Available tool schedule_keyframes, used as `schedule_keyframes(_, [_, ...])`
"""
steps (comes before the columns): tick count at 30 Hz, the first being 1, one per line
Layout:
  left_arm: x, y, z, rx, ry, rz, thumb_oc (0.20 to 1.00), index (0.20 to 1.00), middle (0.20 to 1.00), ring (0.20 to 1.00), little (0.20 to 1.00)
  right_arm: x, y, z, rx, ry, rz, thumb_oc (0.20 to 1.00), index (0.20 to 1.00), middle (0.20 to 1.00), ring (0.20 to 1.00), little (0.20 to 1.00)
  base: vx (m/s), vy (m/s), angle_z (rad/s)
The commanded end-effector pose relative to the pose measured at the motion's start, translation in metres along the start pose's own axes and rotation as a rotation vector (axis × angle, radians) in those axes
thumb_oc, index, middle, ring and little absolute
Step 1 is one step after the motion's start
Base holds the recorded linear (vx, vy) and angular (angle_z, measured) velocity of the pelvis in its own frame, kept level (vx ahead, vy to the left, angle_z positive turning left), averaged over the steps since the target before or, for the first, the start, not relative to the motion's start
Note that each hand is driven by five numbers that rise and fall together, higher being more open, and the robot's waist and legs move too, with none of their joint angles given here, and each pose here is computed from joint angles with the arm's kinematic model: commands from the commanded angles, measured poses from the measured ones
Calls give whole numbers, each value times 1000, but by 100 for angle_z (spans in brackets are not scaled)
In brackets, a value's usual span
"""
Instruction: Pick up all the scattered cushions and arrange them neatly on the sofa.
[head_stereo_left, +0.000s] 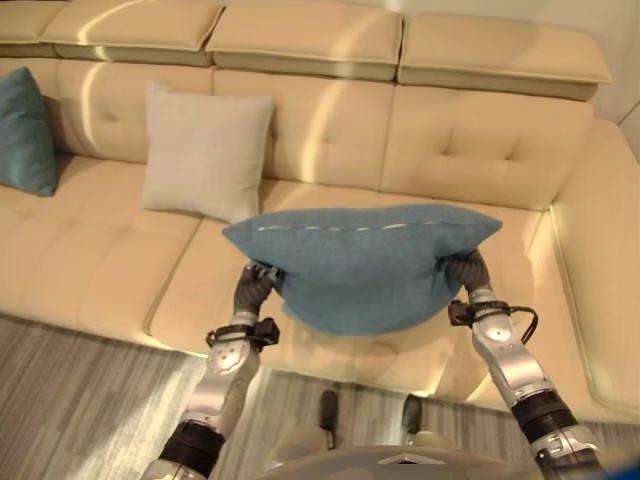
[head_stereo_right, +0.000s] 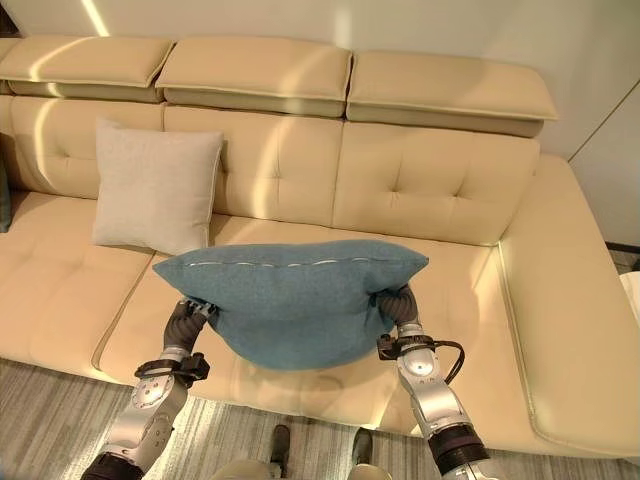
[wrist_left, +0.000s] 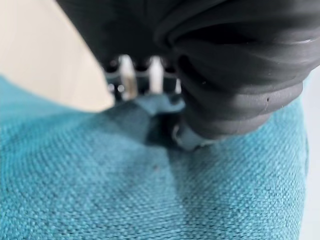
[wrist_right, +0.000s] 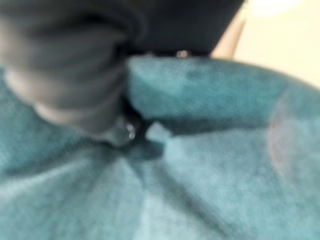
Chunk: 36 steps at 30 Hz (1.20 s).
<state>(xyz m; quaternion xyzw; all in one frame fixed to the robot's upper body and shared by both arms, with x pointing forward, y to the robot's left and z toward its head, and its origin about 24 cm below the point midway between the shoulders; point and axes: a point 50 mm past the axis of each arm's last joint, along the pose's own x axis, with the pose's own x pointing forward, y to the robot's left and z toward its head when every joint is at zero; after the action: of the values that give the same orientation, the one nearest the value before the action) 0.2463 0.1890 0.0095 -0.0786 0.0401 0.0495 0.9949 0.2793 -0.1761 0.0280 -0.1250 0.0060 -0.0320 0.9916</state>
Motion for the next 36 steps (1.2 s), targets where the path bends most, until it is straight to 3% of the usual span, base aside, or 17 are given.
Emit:
schedule_keyframes(1, [32, -46, 75, 9, -354, -154, 200, 200, 200, 200, 200, 27, 24, 93, 49, -392, 52, 200, 200, 200, 200, 200, -54, 36, -11])
schedule_keyframes(11, [73, -45, 164, 73, -632, -45, 200, 200, 200, 200, 200, 64, 38, 185, 18, -631, 15, 200, 200, 200, 200, 200, -48, 23, -8])
schedule_keyframes(21, [100, -20, 300, 260, -874, 104, 200, 200, 200, 200, 200, 93, 8, 274, -64, -783, -151, 200, 200, 200, 200, 200, -23, 20, -5])
schedule_keyframes(26, [100, -15, 328, 299, -908, 136, 200, 200, 200, 200, 200, 95, -6, 292, -105, -817, -220, 200, 200, 200, 200, 200, 9, 38, -4])
schedule_keyframes(36, [102, -24, 343, 274, -913, 112, 200, 200, 200, 200, 200, 104, -31, 306, -195, -803, -301, 200, 200, 200, 200, 200, 8, 1, -3])
